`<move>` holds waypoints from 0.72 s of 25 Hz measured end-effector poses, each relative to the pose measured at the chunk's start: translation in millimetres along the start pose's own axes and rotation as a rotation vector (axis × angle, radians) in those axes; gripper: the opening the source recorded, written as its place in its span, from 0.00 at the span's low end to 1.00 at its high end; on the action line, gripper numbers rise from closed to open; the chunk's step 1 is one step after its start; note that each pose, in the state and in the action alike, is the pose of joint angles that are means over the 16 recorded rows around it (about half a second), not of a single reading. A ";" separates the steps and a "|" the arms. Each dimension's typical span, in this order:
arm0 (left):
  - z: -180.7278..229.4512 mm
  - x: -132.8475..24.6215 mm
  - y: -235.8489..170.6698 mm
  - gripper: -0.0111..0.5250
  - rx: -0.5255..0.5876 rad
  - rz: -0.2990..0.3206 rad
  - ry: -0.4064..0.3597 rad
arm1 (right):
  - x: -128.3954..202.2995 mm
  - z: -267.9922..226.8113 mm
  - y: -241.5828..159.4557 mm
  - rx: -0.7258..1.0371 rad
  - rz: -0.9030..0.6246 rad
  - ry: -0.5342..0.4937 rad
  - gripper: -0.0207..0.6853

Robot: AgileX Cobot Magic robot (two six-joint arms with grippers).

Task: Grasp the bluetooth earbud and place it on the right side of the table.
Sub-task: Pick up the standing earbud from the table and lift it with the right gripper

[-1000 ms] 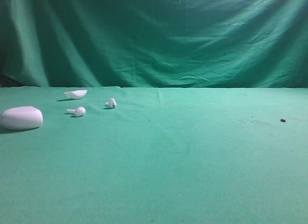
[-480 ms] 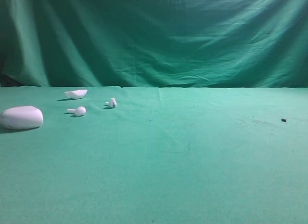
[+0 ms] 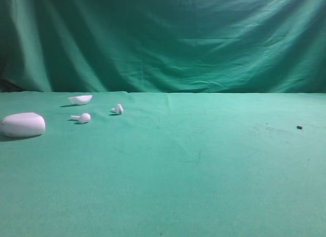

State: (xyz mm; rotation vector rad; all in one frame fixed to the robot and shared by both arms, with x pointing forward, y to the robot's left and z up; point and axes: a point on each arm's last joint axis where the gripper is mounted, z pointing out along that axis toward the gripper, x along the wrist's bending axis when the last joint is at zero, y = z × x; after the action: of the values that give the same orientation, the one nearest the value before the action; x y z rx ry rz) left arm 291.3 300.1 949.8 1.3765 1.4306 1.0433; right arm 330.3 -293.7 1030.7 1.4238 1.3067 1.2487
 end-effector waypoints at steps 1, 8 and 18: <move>0.0 0.0 0.0 0.02 0.000 0.000 0.000 | 0.4 5.5 2.8 0.046 0.006 -0.007 0.03; 0.0 0.0 0.0 0.02 0.000 0.000 0.000 | 6.3 52.3 20.8 0.359 -0.023 -0.028 0.03; 0.0 0.0 0.0 0.02 0.000 0.000 0.000 | 56.6 139.3 45.5 0.750 -0.268 0.148 0.03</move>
State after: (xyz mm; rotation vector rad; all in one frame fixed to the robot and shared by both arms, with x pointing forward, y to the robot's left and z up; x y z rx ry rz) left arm 291.3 300.1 949.8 1.3765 1.4306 1.0433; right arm 473.8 -236.1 1058.2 1.5818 2.1300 0.7105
